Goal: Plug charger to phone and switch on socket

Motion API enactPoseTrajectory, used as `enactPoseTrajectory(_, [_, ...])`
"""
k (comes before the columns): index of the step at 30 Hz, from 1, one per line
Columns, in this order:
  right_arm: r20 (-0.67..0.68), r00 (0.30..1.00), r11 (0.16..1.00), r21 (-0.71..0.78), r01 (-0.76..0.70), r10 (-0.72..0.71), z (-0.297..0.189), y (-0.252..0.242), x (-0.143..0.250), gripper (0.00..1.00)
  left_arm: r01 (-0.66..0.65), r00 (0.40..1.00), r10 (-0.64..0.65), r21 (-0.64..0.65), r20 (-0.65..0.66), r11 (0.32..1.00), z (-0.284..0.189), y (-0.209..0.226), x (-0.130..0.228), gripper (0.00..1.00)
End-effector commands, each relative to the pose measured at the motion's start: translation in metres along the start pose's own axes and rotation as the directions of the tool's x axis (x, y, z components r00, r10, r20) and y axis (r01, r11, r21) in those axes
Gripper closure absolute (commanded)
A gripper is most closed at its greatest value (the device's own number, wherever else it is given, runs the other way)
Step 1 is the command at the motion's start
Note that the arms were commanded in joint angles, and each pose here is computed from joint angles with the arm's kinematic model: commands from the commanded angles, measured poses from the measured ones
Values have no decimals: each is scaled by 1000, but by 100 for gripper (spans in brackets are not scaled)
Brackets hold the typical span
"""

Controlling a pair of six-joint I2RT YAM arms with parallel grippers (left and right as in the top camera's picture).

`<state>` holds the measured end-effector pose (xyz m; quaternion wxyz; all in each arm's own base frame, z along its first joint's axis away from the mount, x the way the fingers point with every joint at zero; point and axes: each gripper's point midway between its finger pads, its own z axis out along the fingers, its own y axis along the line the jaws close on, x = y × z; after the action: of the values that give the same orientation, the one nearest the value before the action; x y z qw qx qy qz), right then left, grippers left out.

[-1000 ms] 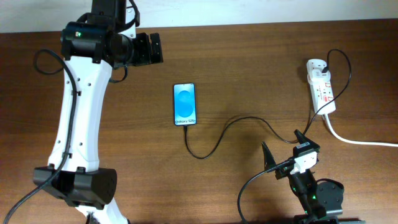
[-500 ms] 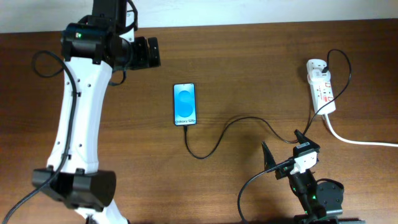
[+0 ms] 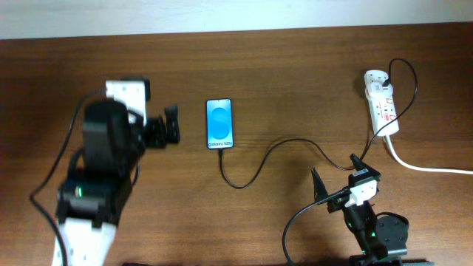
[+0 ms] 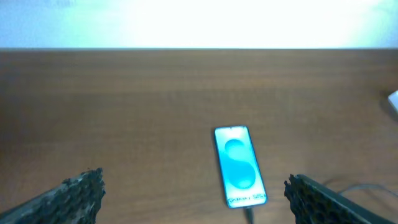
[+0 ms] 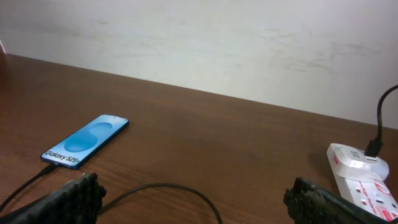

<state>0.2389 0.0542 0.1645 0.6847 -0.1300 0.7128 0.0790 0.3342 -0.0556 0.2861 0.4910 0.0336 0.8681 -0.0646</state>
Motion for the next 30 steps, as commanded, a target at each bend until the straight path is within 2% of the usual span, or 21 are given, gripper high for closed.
enactPoseTrajectory(1, [-3,1000,1000,-2,-7,7,0,1,3,2,-125,986,126,-13,112,992,-18,4,19,1])
enactPoseTrajectory(8, [-3,1000,1000,-2,-7,7,0,1,3,2,-163,918,167,-40,361,986,-39,7,48,1])
enactPoseTrajectory(12, [-3,1000,1000,-2,-7,7,0,1,3,2,-153,885,164,-60,436,986,-37,12,69,1])
enactPoseTrajectory(21, [-3,1000,1000,-2,-7,7,0,1,3,2,-127,850,163,-105,500,986,-23,28,116,1])
enactPoseTrajectory(30, [-3,1000,1000,-2,-7,7,0,1,3,2,-95,847,163,-158,506,983,-21,45,133,1])
